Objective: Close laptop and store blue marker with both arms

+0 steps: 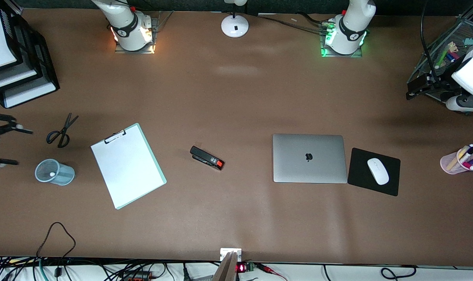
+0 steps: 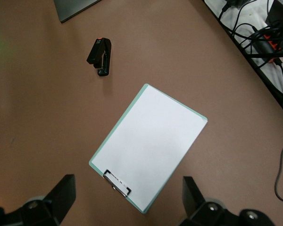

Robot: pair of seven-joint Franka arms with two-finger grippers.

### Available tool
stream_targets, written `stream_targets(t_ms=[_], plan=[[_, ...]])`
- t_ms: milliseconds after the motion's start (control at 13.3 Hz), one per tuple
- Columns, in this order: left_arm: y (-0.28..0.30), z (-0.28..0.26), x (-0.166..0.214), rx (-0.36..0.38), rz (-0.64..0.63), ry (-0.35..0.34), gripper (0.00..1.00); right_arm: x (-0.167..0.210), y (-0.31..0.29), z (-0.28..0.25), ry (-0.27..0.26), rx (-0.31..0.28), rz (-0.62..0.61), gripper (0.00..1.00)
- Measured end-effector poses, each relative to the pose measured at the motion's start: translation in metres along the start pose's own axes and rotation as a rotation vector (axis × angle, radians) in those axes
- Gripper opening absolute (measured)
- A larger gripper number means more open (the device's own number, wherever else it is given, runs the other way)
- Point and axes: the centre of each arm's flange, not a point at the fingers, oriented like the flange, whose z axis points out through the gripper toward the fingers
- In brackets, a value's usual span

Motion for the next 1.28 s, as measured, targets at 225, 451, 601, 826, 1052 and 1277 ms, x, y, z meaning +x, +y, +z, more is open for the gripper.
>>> stream_targets(t_ms=[225,451,601,826,1052,1277], plan=[[0.0,-0.001,0.0,0.0,0.0,0.003,1.0,0.028,-0.014,0.017,-0.085,-0.019,0.119,1.0],[0.0,-0.003,0.0,0.0,0.0,0.006,1.0,0.036,-0.029,0.026,-0.137,-0.096,0.281,1.0],[0.0,-0.003,0.0,0.0,0.0,0.006,1.0,0.046,-0.049,0.038,-0.19,-0.128,0.422,1.0],[0.0,-0.003,0.0,0.0,0.0,0.007,1.0,0.069,-0.077,0.06,-0.254,-0.167,0.632,1.0],[0.0,-0.003,0.0,0.0,0.0,0.007,1.0,0.07,-0.083,0.077,-0.297,-0.2,0.811,1.0],[0.0,-0.003,0.0,0.0,0.0,0.007,1.0,0.049,-0.079,0.09,-0.373,-0.267,0.962,1.0]])
